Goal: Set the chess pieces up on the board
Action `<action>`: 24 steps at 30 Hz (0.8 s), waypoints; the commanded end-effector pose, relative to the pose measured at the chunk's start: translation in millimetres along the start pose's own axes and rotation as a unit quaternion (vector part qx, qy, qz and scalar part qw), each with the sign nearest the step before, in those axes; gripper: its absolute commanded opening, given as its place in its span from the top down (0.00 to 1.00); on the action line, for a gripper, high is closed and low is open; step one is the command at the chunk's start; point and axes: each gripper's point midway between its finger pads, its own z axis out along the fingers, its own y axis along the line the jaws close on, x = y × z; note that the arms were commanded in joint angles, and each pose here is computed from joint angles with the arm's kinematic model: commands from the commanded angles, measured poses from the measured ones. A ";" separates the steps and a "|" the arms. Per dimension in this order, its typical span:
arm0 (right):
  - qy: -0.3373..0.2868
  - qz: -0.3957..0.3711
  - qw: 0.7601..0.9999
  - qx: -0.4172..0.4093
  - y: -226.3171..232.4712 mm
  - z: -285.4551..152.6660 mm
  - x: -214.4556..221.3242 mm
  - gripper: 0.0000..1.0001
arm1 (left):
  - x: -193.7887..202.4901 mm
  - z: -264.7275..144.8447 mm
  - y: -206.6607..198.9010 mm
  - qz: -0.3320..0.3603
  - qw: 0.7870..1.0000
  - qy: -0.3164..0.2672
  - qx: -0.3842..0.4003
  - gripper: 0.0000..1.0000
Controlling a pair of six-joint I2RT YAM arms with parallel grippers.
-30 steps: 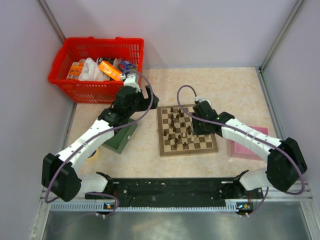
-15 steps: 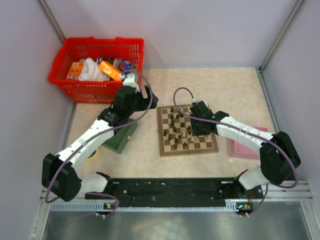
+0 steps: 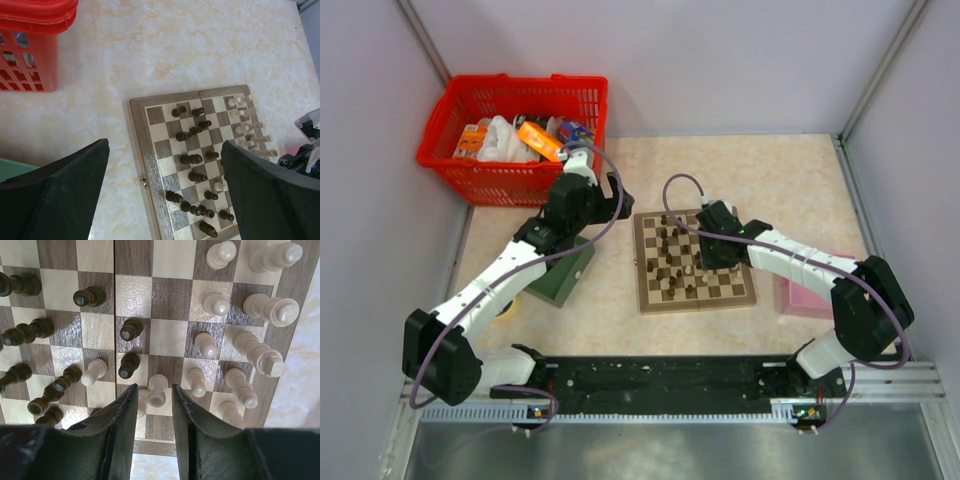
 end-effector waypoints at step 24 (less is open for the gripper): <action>-0.019 -0.015 1.000 -0.003 10.9 -2.0 -13.6 0.75 | -21.1 -9.4 -5.1 -0.008 0.999 -0.037 0.016 0.01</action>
